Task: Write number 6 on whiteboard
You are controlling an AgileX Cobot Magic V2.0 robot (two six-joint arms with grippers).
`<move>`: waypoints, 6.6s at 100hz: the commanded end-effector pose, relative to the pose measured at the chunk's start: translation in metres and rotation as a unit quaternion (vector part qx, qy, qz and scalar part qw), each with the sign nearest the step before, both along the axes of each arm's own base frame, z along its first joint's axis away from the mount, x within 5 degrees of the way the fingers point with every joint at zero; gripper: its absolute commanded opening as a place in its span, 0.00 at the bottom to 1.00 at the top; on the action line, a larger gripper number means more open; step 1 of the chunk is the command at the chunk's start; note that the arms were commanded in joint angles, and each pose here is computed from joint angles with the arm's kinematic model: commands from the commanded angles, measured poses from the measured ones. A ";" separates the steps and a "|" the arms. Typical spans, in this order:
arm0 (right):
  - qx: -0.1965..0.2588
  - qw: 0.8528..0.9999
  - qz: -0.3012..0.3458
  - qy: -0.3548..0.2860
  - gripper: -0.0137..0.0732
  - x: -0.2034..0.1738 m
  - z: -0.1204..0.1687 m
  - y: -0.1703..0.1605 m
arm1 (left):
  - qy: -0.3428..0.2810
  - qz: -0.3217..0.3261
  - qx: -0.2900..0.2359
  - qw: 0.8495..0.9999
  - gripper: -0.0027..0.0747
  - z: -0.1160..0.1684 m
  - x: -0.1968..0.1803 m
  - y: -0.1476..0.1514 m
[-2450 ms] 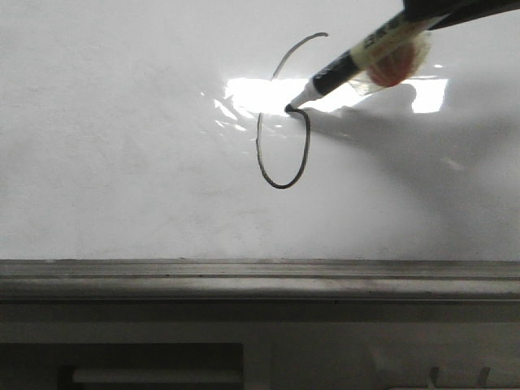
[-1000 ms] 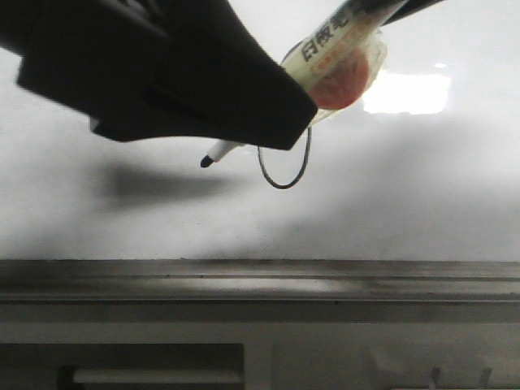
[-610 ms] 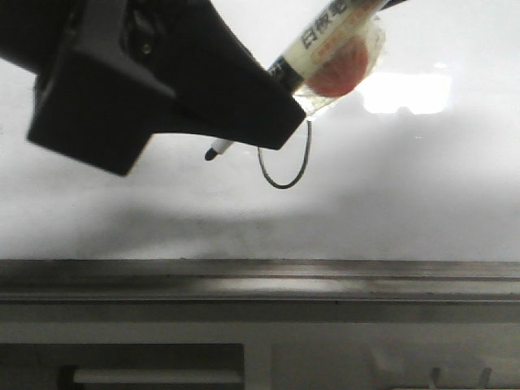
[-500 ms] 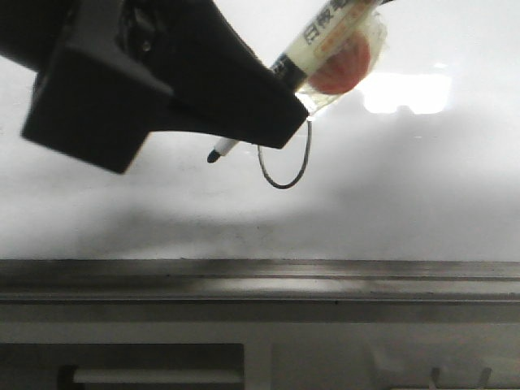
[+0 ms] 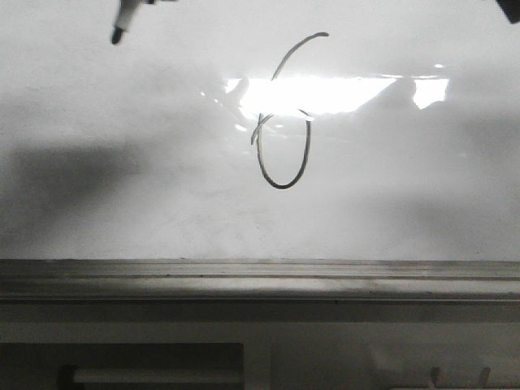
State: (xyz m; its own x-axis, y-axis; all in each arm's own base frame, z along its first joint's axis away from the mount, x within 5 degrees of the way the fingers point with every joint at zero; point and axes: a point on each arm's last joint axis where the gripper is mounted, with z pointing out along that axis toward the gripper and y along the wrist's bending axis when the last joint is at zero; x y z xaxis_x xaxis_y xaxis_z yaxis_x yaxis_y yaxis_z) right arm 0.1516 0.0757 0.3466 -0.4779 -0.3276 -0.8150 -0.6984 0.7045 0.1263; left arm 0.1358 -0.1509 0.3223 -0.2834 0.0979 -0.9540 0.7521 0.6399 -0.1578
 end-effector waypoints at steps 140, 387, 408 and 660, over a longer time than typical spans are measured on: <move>0.037 0.998 -0.058 -0.014 0.66 -0.014 -0.007 -0.011 | 0.121 0.206 -0.061 0.969 0.53 -0.034 0.043 0.001; 0.119 0.923 -0.178 -0.319 0.08 -0.128 -0.064 -0.045 | -0.160 0.117 -0.213 0.957 0.01 -0.032 -0.099 0.127; 0.119 0.923 -0.178 -0.319 0.08 -0.128 -0.064 -0.045 | -0.160 0.117 -0.213 0.957 0.01 -0.032 -0.099 0.127; 0.050 0.861 -0.299 -0.409 0.08 -0.111 -0.077 -0.069 | -0.217 0.386 -0.019 0.896 0.01 -0.115 -0.081 0.146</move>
State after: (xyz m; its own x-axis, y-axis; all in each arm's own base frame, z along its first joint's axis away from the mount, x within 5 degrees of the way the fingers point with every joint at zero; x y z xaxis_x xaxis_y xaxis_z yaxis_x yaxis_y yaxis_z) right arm 0.0364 0.0175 0.2619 0.0835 -0.1245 -0.9887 -0.2523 0.9572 -0.1419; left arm 0.0552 -0.0048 0.2160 0.0958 0.0190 -0.9952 0.0840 0.9961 0.0271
